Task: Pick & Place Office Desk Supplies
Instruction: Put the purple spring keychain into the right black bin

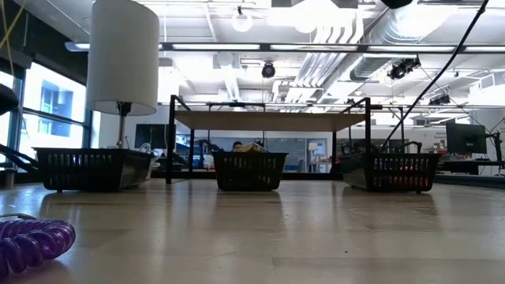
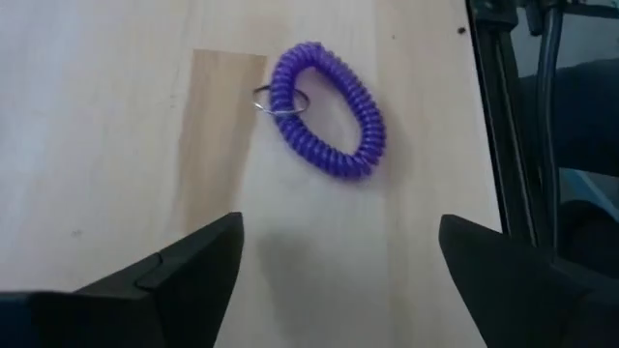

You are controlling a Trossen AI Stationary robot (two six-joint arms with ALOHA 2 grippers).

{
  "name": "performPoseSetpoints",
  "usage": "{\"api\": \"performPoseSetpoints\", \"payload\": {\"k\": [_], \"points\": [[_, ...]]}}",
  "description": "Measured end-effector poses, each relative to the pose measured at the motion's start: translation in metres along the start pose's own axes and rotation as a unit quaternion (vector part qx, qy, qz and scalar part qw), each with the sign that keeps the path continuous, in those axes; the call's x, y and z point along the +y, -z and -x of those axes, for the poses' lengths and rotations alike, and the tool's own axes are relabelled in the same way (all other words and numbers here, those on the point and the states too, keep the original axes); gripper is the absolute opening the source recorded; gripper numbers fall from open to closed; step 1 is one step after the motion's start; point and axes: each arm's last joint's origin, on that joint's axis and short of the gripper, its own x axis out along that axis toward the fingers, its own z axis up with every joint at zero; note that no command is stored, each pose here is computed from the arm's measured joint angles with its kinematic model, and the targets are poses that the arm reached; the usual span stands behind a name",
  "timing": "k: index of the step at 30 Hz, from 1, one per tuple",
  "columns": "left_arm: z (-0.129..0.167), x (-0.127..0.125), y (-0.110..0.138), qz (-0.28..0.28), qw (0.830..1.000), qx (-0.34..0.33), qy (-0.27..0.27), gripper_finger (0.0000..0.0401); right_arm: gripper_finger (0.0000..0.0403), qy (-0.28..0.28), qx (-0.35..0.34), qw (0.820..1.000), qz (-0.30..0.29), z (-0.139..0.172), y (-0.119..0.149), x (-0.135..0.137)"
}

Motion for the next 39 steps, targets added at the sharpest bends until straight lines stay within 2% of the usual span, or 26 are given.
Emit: {"api": "performPoseSetpoints", "payload": {"k": [8,17,21,26,31,39], "points": [[-0.018,-0.005,0.006,0.013,0.999,-0.034,0.007,0.034,0.029,-0.012,0.001,1.0,0.004,0.004,0.004,0.007],[-0.038,-0.001,0.015,0.022,0.992,-0.108,-0.063,0.034,0.029,-0.011,0.0,1.0,0.006,0.004,0.005,0.008],[-0.048,0.0,0.02,-0.016,0.988,-0.129,-0.08,0.034,0.029,-0.01,0.0,1.0,0.01,0.004,0.005,0.008],[-0.059,0.004,0.028,-0.009,0.985,-0.139,-0.097,0.0335,0.029,-0.008,-0.002,1.0,0.016,0.004,0.005,0.008],[-0.063,0.005,0.031,-0.007,0.984,-0.144,-0.106,0.0292,0.029,-0.004,-0.004,1.0,0.02,0.004,0.005,0.007],[-0.064,0.007,0.031,-0.002,0.982,-0.151,-0.115,0.016,0.029,-0.002,-0.005,0.999,0.034,0.004,0.004,0.006]]}}
